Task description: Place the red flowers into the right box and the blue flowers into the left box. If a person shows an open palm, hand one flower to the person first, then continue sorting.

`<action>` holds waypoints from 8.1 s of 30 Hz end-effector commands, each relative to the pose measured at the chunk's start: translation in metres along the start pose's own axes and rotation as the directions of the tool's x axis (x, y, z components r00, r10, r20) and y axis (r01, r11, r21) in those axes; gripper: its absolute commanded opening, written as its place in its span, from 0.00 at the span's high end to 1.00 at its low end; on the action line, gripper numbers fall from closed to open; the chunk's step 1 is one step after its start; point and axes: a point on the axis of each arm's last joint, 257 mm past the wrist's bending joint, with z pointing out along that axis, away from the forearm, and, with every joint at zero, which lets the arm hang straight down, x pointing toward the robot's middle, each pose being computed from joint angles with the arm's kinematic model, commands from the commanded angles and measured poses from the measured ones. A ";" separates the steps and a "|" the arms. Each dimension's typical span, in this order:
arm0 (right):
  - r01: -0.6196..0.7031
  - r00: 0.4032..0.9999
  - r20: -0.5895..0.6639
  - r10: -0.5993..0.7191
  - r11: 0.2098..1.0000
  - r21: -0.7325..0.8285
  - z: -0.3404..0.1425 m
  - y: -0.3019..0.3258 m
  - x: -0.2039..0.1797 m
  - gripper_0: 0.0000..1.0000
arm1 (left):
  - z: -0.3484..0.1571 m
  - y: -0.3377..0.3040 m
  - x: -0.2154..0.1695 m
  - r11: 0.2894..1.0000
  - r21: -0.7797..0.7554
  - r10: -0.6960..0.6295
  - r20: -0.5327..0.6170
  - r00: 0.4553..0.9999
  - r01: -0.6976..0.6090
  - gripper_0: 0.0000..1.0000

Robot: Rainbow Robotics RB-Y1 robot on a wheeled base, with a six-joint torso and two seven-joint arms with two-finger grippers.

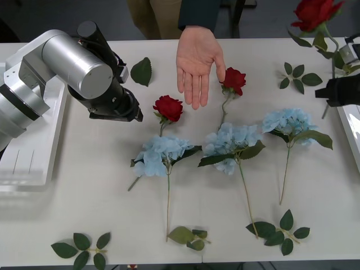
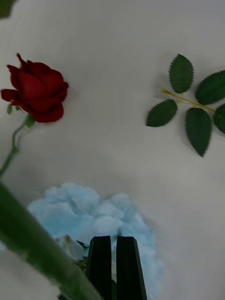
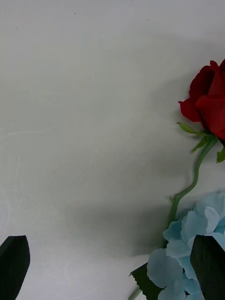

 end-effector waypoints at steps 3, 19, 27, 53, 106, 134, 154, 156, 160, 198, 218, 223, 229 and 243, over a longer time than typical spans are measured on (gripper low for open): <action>-0.086 0.983 0.149 0.104 0.988 -0.125 -0.022 0.083 -0.089 1.00 | -0.013 -0.010 -0.020 0.996 -0.003 0.086 0.048 0.995 -0.086 0.00; -0.035 0.933 0.350 0.084 0.989 -0.144 -0.048 0.259 -0.151 1.00 | -0.013 -0.011 -0.020 0.995 -0.002 0.104 0.048 0.993 -0.104 0.00; 0.055 0.880 0.475 -0.022 0.997 -0.056 -0.031 0.325 -0.188 1.00 | -0.013 -0.011 -0.020 0.994 -0.002 0.113 0.048 0.992 -0.113 0.00; 0.052 0.809 0.587 -0.035 0.999 -0.013 -0.018 0.337 -0.221 1.00 | -0.012 -0.011 -0.019 0.991 -0.004 0.133 0.047 0.990 -0.132 0.00; 0.009 1.000 0.005 -0.010 0.977 0.213 -0.070 0.098 0.067 0.00 | -0.012 -0.010 -0.019 0.989 -0.005 0.147 0.046 0.988 -0.147 0.00; -0.036 0.999 -0.020 0.042 0.972 0.231 0.071 0.073 0.138 0.00 | 0.061 -0.019 0.000 0.985 -0.124 0.124 0.036 0.992 -0.119 0.00; -0.014 0.999 -0.034 0.023 0.969 0.248 0.098 0.065 0.141 1.00 | 0.108 -0.074 0.018 0.990 -0.085 0.123 0.105 0.987 -0.114 0.00; -0.016 0.999 -0.026 0.023 0.970 0.242 0.097 0.067 0.136 1.00 | 0.109 -0.076 0.020 0.989 -0.087 0.129 0.102 0.986 -0.120 0.00; -0.048 0.999 -0.015 0.052 0.976 0.215 0.089 0.072 0.123 1.00 | 0.111 -0.076 0.024 0.987 -0.094 0.139 0.098 0.985 -0.130 0.00; 0.337 0.891 0.448 -0.075 0.770 -0.542 -0.063 0.299 -0.102 1.00 | 0.076 0.030 -0.003 0.927 -0.221 0.312 0.008 0.950 -0.302 1.00; 0.569 0.791 0.557 -0.254 0.640 -0.516 -0.036 0.360 -0.094 1.00 | -0.172 -0.128 -0.145 0.753 0.282 0.285 0.675 0.681 -0.595 1.00; 0.594 0.771 0.574 -0.276 0.637 -0.492 -0.037 0.360 -0.098 1.00 | -0.225 -0.152 -0.150 0.641 0.439 0.040 0.800 0.599 -0.629 1.00; 0.577 0.781 0.565 -0.266 0.653 -0.490 -0.032 0.351 -0.099 1.00 | -0.266 -0.161 -0.142 0.530 0.467 -0.066 0.855 0.515 -0.708 1.00; 0.329 0.939 0.193 -0.285 0.907 -0.261 -0.003 0.118 0.008 1.00 | -0.245 -0.223 -0.123 0.487 0.352 -0.073 0.928 0.364 -0.800 1.00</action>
